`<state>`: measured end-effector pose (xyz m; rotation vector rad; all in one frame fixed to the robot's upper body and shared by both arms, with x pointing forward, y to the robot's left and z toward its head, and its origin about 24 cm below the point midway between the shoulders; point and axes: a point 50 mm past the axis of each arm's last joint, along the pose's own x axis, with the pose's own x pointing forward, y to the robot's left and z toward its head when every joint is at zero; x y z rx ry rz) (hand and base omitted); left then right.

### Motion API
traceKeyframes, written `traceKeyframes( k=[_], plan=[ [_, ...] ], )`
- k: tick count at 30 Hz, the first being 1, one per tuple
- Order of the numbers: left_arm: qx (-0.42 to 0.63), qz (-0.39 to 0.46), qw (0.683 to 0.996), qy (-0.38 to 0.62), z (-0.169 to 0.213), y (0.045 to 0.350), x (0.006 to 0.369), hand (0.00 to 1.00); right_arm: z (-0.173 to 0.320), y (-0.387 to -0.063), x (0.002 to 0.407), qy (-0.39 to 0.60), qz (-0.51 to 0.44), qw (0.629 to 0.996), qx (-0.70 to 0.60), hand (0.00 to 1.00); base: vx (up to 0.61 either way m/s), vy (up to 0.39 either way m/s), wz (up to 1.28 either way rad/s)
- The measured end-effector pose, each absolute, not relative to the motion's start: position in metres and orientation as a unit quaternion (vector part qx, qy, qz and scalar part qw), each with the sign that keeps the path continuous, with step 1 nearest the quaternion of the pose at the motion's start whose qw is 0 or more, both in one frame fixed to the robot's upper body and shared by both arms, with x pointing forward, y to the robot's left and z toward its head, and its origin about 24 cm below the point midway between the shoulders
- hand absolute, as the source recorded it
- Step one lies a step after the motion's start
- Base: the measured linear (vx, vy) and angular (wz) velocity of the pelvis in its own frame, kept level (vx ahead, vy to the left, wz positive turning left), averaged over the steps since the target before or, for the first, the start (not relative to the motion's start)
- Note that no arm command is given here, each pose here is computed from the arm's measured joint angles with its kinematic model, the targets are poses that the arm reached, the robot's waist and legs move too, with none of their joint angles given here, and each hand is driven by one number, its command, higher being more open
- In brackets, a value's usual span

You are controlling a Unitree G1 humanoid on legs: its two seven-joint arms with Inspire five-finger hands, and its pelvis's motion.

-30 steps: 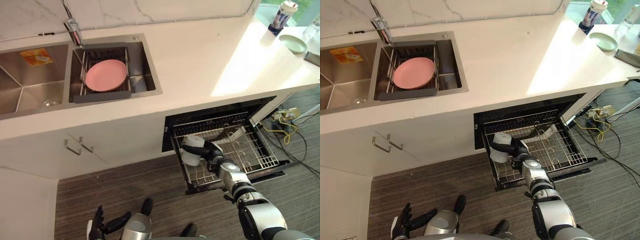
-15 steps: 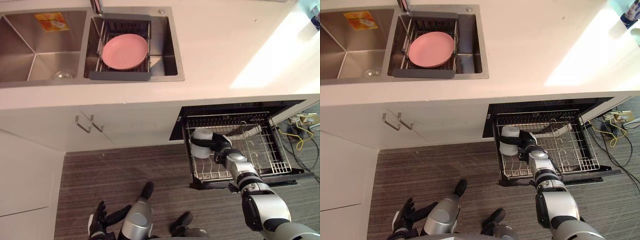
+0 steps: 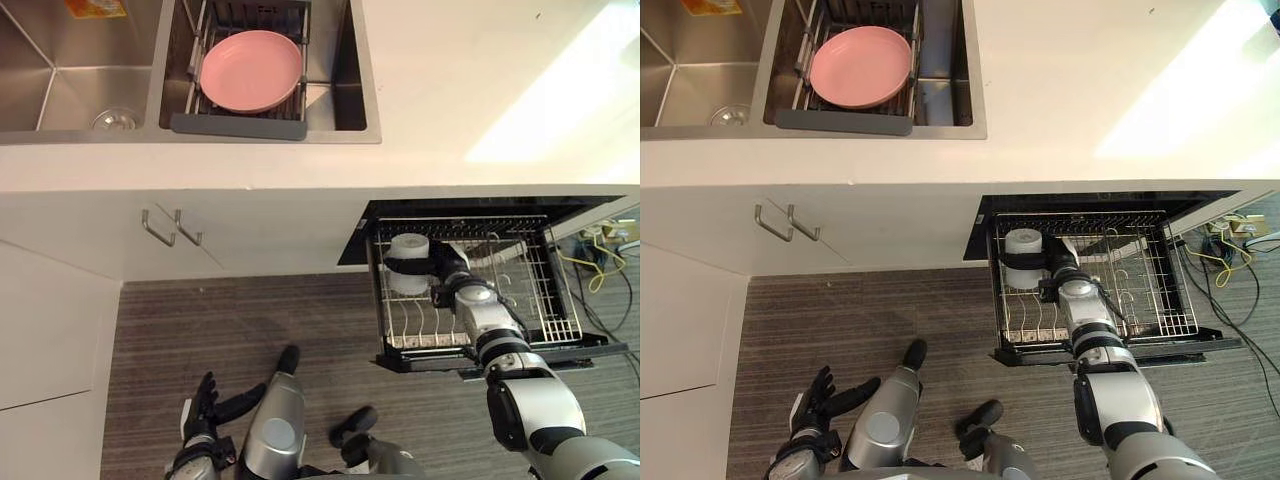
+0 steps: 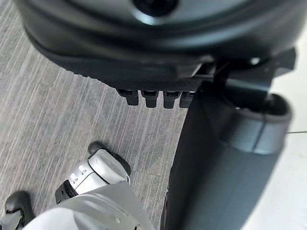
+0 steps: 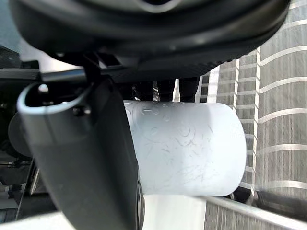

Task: Walk over to the sink, pick up the cup, carry it to the dishwasher, place the cup inside the dishwasher, then close the dishwasher door

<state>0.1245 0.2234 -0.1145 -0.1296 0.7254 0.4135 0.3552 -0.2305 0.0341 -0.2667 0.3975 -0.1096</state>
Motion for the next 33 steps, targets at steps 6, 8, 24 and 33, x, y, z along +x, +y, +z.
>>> traceKeyframes(
  k=[6, 8, 24, 33],
  plan=[
    [-0.063, 0.200, 0.912, 0.353, -0.114, 0.223, 0.125, 1.00, 0.045, -0.231, 0.361, 0.184, -0.056, 0.972, -0.135, 1.00, 0.00, 0.000, 0.00],
    [-0.063, 0.199, 0.913, 0.351, -0.113, 0.223, 0.126, 1.00, 0.047, -0.230, 0.362, 0.184, -0.054, 0.972, -0.133, 1.00, 0.00, 0.000, 0.00],
    [-0.062, 0.192, 0.910, 0.362, -0.114, 0.221, 0.124, 1.00, 0.028, -0.230, 0.349, 0.219, 0.036, 0.968, -0.115, 1.00, 0.00, 0.000, -0.01],
    [-0.047, 0.226, 0.873, 0.429, -0.134, 0.227, 0.065, 1.00, 0.009, -0.238, 0.280, 0.123, -0.041, 0.988, -0.081, 1.00, 0.08, 0.026, -0.13]
  ],
)
